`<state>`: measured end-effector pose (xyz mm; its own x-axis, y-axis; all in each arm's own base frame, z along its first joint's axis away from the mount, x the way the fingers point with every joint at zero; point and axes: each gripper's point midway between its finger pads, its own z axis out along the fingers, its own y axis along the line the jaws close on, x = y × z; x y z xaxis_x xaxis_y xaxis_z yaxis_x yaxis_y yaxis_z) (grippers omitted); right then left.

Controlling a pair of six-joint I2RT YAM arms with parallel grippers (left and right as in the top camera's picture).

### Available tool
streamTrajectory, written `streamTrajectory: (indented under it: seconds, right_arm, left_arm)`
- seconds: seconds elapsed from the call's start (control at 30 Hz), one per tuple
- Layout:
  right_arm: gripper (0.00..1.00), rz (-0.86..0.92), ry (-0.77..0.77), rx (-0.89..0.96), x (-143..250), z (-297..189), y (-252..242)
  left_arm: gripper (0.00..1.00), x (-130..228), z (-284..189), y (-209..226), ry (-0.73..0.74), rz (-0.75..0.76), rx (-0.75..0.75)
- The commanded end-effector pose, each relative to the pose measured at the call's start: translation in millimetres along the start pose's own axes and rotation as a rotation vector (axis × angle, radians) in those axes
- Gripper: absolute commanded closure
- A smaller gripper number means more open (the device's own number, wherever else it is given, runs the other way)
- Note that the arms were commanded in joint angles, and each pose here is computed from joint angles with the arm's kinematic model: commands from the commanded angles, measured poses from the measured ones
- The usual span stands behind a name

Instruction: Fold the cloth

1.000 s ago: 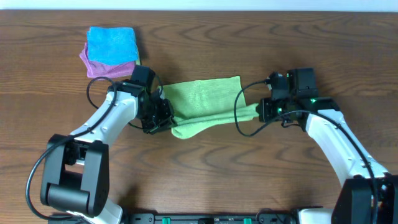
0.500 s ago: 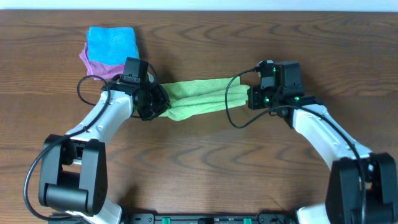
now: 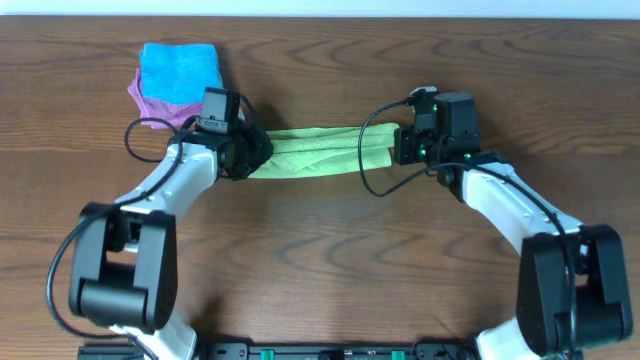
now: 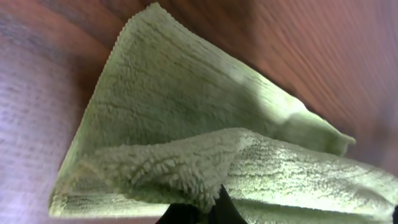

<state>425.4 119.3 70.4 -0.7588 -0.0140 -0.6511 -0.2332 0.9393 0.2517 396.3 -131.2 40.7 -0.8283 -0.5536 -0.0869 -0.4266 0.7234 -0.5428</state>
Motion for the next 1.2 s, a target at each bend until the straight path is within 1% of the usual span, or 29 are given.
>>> streamTrajectory:
  seconds: [0.0,0.2,0.43,0.67,0.73,0.8,0.87,0.9,0.97,1.1,1.17]
  right_arm:
    - [0.98,0.018,-0.004,0.094,-1,11,-21]
    - [0.98,0.008,0.011,0.086,6,28,-19]
    - [0.99,-0.017,-0.015,0.096,-6,36,-11]
    - [0.98,-0.024,-0.024,0.093,-9,38,-8]
    - [0.98,-0.024,-0.020,0.092,-8,39,-8]
    - [0.96,-0.027,-0.020,0.090,-8,39,-6]
    - [0.91,-0.031,-0.015,0.086,-7,39,-3]
    - [0.87,-0.033,-0.008,0.084,-5,40,-1]
    - [0.82,-0.037,0.012,0.082,1,40,2]
    - [0.79,-0.039,0.039,0.081,7,39,5]
    - [0.76,-0.039,0.040,0.079,6,36,6]
  left_arm:
    - [0.94,-13,7,19,-0.052,-0.034,-0.064]
    - [0.94,-26,6,21,-0.109,-0.032,-0.076]
    - [0.94,-45,3,13,-0.197,-0.033,-0.051]
    - [0.94,-55,0,19,-0.247,-0.041,-0.081]
    - [0.88,-57,0,21,-0.257,-0.042,-0.090]
    - [0.74,-57,0,21,-0.259,-0.042,-0.091]
    - [0.54,-58,-1,22,-0.264,-0.042,-0.096]
    - [0.46,-58,-1,22,-0.263,-0.042,-0.096]
    - [0.37,-59,-2,22,-0.258,-0.048,-0.091]
    - [0.31,-60,-4,23,-0.226,-0.068,-0.054]
    - [0.31,-61,-6,23,-0.208,-0.082,-0.031]
